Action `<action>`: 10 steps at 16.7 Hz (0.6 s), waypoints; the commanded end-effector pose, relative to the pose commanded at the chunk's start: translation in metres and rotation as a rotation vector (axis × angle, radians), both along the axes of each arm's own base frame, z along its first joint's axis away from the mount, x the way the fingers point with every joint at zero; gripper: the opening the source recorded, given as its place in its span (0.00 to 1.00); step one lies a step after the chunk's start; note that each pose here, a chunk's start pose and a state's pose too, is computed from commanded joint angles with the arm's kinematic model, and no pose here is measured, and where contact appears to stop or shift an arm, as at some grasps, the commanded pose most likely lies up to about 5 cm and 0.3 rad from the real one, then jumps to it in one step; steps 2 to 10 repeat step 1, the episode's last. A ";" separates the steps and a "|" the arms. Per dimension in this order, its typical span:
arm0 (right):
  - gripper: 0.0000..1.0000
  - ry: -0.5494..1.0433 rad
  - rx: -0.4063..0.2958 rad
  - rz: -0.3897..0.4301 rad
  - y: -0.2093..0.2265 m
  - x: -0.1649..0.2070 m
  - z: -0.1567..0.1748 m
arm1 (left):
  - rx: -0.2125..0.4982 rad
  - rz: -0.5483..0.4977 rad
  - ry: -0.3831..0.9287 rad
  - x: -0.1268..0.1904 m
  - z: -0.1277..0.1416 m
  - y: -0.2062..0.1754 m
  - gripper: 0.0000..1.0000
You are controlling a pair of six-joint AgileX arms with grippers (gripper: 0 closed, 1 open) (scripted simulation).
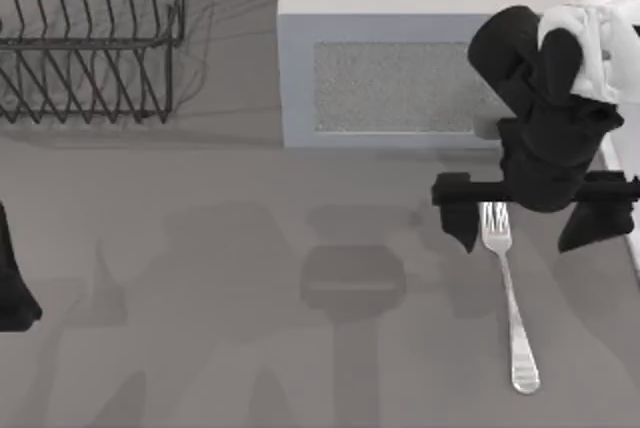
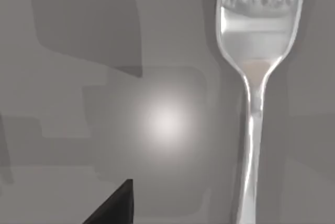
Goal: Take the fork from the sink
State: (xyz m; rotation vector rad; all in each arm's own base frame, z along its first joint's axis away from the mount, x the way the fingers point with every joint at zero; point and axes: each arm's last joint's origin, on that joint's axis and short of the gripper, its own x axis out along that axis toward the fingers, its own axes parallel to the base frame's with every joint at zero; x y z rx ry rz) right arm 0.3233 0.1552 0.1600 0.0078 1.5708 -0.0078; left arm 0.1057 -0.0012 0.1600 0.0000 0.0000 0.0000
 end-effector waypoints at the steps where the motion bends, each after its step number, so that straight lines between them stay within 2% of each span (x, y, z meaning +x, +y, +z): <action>1: 1.00 0.000 0.000 0.000 0.000 0.000 0.000 | 0.000 0.000 0.000 0.000 0.000 0.000 1.00; 10: 1.00 0.000 0.000 0.000 0.000 0.000 0.000 | 0.000 0.000 0.000 0.000 0.000 0.000 1.00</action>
